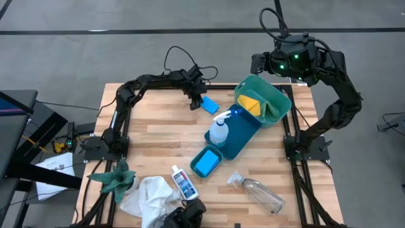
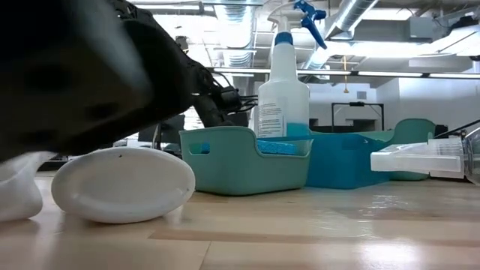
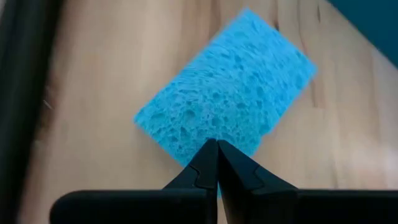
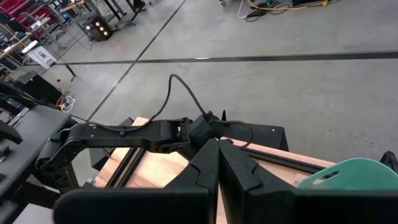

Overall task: Pick & Place Kitchen Items
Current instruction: Put the light blue sponge into the bottom green bin

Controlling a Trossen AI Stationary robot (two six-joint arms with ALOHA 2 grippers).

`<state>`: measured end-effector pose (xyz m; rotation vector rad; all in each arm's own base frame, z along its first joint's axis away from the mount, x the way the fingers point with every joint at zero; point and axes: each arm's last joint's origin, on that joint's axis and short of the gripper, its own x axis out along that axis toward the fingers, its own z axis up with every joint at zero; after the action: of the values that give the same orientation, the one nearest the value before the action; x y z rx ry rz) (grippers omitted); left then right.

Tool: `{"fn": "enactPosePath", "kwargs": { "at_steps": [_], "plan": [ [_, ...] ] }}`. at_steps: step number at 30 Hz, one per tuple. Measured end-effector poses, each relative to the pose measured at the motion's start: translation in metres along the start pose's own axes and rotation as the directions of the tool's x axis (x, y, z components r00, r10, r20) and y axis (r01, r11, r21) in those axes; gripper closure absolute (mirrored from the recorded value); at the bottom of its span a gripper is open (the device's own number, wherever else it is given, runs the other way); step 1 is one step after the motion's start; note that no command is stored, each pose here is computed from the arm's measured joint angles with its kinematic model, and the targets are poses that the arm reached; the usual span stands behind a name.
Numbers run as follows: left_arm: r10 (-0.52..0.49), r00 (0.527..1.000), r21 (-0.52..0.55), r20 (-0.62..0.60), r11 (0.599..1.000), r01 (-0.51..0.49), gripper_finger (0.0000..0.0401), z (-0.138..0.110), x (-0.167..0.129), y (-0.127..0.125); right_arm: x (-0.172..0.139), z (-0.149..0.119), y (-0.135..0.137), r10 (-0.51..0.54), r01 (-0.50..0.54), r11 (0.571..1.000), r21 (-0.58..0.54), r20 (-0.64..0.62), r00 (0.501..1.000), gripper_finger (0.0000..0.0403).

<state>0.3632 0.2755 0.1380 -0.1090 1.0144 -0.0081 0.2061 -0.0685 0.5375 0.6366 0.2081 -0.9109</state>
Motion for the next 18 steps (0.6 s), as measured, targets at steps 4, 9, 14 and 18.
{"fn": "enactPosePath", "kwargs": {
  "at_steps": [4,9,14,18],
  "plan": [
    [-0.036,0.997,-0.032,-0.062,0.999,0.034,0.0401,-0.006,-0.001,-0.004,0.000,0.000,0.000,0.002,-0.002,1.000,0.002,0.003,1.000,0.0402],
    [-0.075,0.989,-0.092,-0.130,0.994,0.063,0.0401,-0.012,-0.002,-0.008,0.001,0.002,0.001,0.006,-0.006,1.000,0.003,0.013,1.000,0.0402],
    [-0.132,0.968,-0.142,-0.213,0.984,0.103,0.0401,-0.021,-0.005,-0.013,0.001,0.002,0.002,0.012,-0.012,1.000,0.005,0.020,1.000,0.0402],
    [-0.134,0.959,-0.150,-0.250,0.984,0.099,0.0401,-0.022,-0.013,-0.017,0.002,0.002,0.002,0.010,-0.010,1.000,0.004,0.022,1.000,0.0402]
  ]
}}
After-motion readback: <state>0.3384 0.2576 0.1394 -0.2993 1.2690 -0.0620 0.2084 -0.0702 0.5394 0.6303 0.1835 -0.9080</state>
